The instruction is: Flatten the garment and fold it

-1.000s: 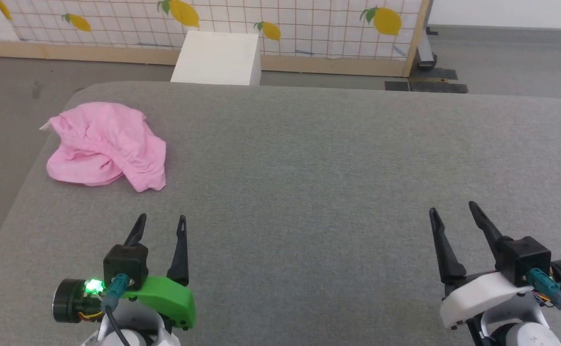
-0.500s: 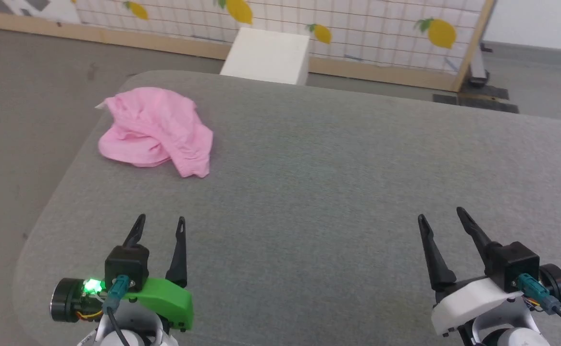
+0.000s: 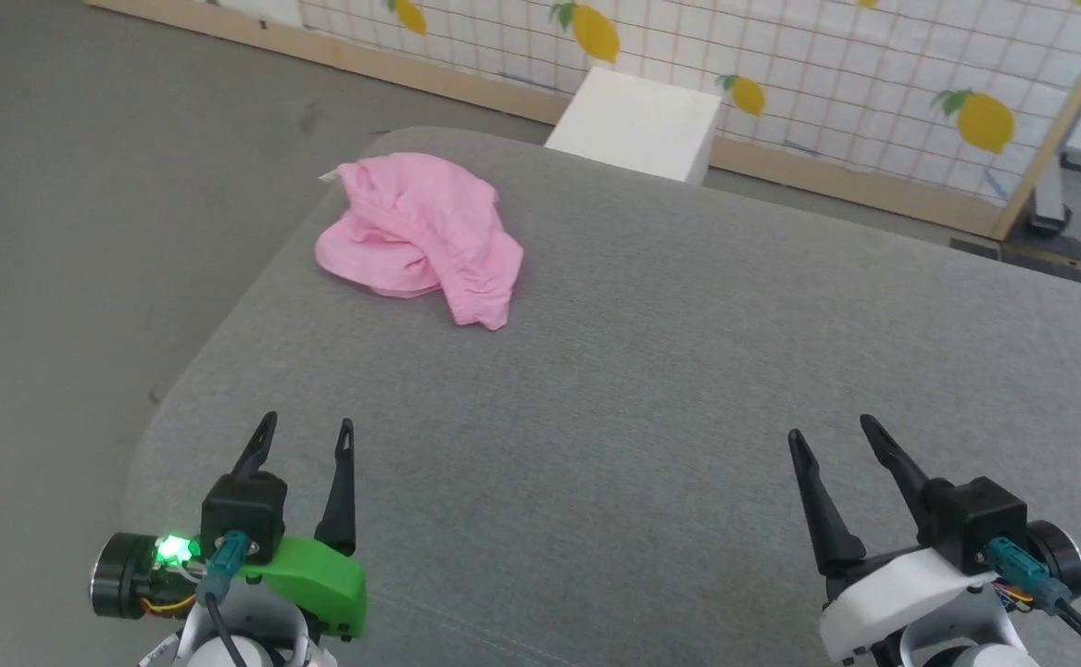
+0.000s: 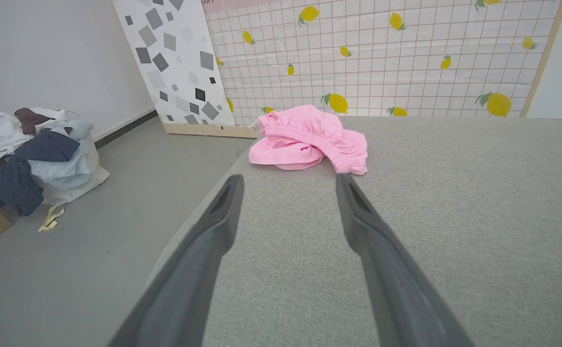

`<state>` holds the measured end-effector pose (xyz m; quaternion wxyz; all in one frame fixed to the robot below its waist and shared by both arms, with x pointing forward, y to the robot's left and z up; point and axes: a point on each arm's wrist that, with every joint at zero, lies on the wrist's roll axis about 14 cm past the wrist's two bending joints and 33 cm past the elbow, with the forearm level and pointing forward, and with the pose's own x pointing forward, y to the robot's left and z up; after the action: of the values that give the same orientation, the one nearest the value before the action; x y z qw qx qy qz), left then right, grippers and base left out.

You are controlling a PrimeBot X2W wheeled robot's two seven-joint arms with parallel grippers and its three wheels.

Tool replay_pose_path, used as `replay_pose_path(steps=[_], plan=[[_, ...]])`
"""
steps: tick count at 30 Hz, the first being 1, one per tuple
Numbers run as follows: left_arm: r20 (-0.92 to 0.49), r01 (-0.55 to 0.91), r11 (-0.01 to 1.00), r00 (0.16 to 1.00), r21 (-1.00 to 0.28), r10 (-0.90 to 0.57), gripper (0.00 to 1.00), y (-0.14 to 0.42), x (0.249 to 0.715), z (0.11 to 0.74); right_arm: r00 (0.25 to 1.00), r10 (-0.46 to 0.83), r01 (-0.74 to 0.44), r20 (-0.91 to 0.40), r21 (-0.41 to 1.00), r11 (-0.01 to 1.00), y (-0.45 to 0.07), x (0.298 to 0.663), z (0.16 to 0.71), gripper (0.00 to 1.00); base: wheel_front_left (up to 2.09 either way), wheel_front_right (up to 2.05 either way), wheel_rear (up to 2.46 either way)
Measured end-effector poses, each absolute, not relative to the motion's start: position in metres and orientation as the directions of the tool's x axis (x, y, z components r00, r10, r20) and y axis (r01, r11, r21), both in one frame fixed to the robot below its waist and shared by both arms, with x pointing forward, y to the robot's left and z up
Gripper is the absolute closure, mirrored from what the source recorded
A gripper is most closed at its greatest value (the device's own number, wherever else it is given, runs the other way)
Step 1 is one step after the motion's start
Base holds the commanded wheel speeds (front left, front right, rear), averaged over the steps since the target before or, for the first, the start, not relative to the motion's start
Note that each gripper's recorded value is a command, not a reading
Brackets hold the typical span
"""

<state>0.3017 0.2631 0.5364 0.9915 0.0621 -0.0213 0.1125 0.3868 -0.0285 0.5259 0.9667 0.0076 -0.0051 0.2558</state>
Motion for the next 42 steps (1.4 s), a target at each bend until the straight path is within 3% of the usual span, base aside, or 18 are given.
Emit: replay_pose_path(steps=[27, 42], plan=[[0.063, -0.327, 0.937, 0.945, 0.123, 0.321, 0.0, 0.289, 0.276, 0.537, 0.812, 0.583, -0.583, 0.014, 0.024, 0.812, 0.008, 0.386, 0.526, 0.0, 0.0, 0.0, 0.0], [0.068, -0.267, 0.954, 0.963, 0.134, 0.26, 0.0, 0.284, 0.304, 0.551, 0.827, 0.563, -0.562, -0.004, 0.018, 0.827, -0.001, 0.393, 0.521, 0.0, 0.0, 0.0, 0.0]])
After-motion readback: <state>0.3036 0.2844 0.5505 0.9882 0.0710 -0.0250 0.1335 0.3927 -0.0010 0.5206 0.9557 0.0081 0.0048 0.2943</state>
